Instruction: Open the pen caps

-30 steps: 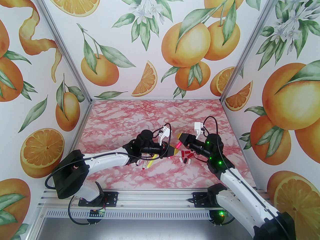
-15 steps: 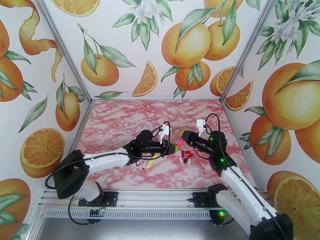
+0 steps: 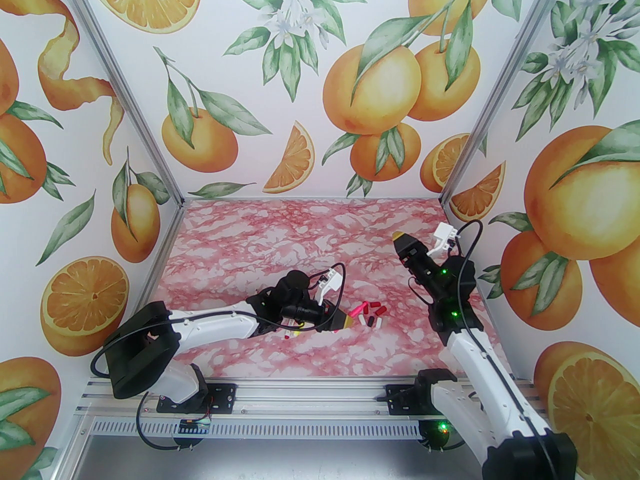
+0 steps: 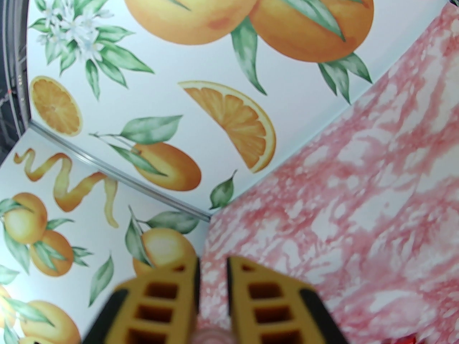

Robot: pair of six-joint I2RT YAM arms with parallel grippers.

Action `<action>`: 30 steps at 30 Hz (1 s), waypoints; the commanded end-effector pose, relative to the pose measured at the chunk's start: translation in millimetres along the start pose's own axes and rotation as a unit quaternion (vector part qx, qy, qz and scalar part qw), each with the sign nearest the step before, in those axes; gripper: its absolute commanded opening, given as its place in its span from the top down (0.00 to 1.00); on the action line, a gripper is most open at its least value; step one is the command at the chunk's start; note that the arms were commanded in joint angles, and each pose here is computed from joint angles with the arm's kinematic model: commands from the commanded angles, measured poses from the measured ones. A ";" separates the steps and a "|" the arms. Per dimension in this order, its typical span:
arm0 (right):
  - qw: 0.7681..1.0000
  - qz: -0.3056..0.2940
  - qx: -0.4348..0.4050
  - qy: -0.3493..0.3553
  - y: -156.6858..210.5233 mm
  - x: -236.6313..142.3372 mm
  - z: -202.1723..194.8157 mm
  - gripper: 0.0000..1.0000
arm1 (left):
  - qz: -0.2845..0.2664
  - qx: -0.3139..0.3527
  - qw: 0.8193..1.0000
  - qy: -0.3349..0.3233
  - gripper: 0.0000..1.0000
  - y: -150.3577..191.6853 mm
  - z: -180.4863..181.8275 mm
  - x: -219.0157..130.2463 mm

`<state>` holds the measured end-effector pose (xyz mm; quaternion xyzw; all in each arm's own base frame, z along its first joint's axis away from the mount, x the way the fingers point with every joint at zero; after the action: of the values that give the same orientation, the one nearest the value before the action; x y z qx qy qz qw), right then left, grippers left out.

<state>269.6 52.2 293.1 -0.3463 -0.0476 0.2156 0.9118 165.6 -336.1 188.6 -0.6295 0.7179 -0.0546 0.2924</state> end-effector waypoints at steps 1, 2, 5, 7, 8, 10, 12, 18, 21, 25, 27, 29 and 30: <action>0.988 0.122 -0.039 0.088 36.8 -3.1 -15.0 1.00 | -0.034 0.002 0.998 -0.060 1.00 -9.1 2.4 -12.8; 0.979 0.156 -0.059 0.117 50.4 -7.1 -19.1 1.00 | -0.038 0.004 0.995 -0.088 1.00 -9.4 6.1 -14.2; 0.953 0.236 -0.089 0.167 80.9 -17.0 -32.3 1.00 | -0.042 0.006 0.989 -0.139 1.00 -6.7 12.9 -15.4; 0.940 0.277 -0.093 0.177 96.6 -19.8 -40.5 0.98 | -0.045 0.010 0.984 -0.175 1.00 -2.3 18.7 -14.6; 0.933 0.295 -0.097 0.184 103.5 -20.0 -46.1 0.96 | -0.044 0.010 0.980 -0.195 1.00 1.1 23.0 -14.5; 0.919 0.324 -0.103 0.200 113.6 -18.8 -57.0 0.95 | -0.043 0.008 0.975 -0.220 1.00 5.6 29.3 -14.3; 0.905 0.347 -0.112 0.219 120.8 -14.7 -68.0 0.94 | -0.042 0.013 0.970 -0.239 1.00 9.6 31.5 -14.0; 0.878 0.369 -0.134 0.275 129.8 -1.0 -96.3 0.94 | -0.029 0.020 0.949 -0.313 1.00 23.0 43.8 -14.3; 0.873 0.375 -0.133 0.282 134.1 3.3 -103.1 0.87 | -0.018 0.021 0.943 -0.331 1.00 28.2 49.1 -12.3; 0.870 0.379 -0.132 0.285 138.5 4.6 -108.7 0.85 | -0.008 0.021 0.939 -0.344 1.00 32.0 55.1 -9.3; 0.869 0.380 -0.133 0.289 140.1 4.4 -111.7 0.84 | -0.002 0.022 0.937 -0.348 1.00 33.6 57.5 -6.5; 0.868 0.380 -0.134 0.289 141.7 4.7 -113.5 0.83 | 0.003 0.022 0.936 -0.351 1.00 35.1 59.9 -3.9; 0.868 0.380 -0.134 0.290 142.3 4.9 -114.5 0.81 | 0.006 0.023 0.936 -0.352 1.00 35.9 60.7 -2.4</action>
<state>247.6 80.7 118.6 -0.4874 0.3253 0.4363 0.6828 162.1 -302.9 120.1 -0.6044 0.5747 0.1611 0.5278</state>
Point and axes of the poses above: each hand's point on the last joint's axis, 136 mm out from that joint toward the fingers, its own x axis out along the fingers, its own z axis along the line the jaws close on, y = z × x, the point moved 7 cm from there along -x, back along the fingers, and after that the axes turned 9 degrees about -x, right-handed, at the moved point
